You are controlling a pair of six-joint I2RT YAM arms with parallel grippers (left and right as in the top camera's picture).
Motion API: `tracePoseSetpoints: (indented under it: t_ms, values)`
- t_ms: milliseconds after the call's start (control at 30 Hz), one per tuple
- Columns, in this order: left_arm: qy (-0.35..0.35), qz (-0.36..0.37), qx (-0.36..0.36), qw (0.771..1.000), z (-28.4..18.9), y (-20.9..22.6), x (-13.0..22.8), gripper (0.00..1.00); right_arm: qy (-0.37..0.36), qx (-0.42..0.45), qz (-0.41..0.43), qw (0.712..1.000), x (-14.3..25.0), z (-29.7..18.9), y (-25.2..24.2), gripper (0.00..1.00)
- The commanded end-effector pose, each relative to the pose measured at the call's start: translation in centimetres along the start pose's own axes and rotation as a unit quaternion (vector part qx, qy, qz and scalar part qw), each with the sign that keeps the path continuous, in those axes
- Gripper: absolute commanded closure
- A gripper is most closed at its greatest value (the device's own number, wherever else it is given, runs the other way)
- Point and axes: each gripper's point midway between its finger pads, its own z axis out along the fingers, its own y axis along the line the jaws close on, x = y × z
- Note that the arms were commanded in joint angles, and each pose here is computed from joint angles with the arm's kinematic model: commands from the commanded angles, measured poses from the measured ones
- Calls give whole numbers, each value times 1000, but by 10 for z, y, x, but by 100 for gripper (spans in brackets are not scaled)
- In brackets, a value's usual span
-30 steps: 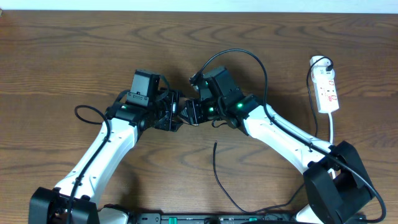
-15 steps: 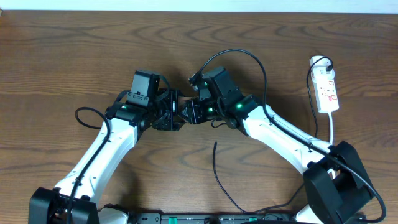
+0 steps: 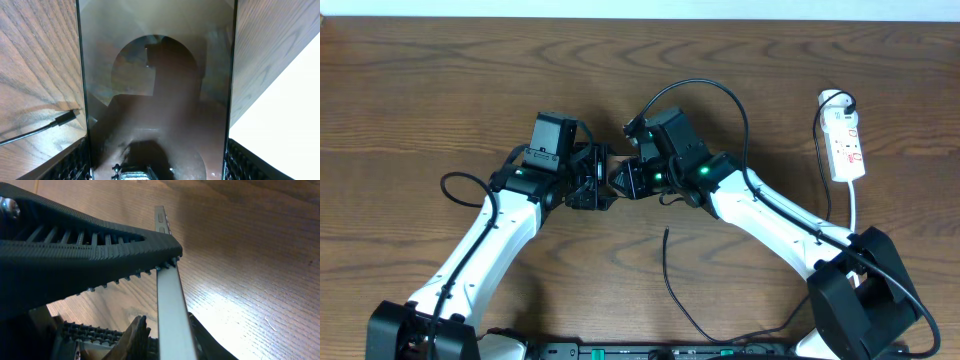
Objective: Plug charger to phone and switch on socket
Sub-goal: 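Hold the phone with both grippers and adjust the right gripper's grip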
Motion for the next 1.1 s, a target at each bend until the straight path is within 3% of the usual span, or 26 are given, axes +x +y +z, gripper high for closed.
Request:
tracePoseSetpoints:
  t_ms: [0, 1067]
  values:
    - [29, 14, 23, 999, -11, -18, 19, 93, -2, -4, -12, 1000, -2, 1, 7, 79]
    - [19, 14, 25, 999, -10, -18, 16, 93, -2, -5, -12, 1000, -2, 1, 7, 92]
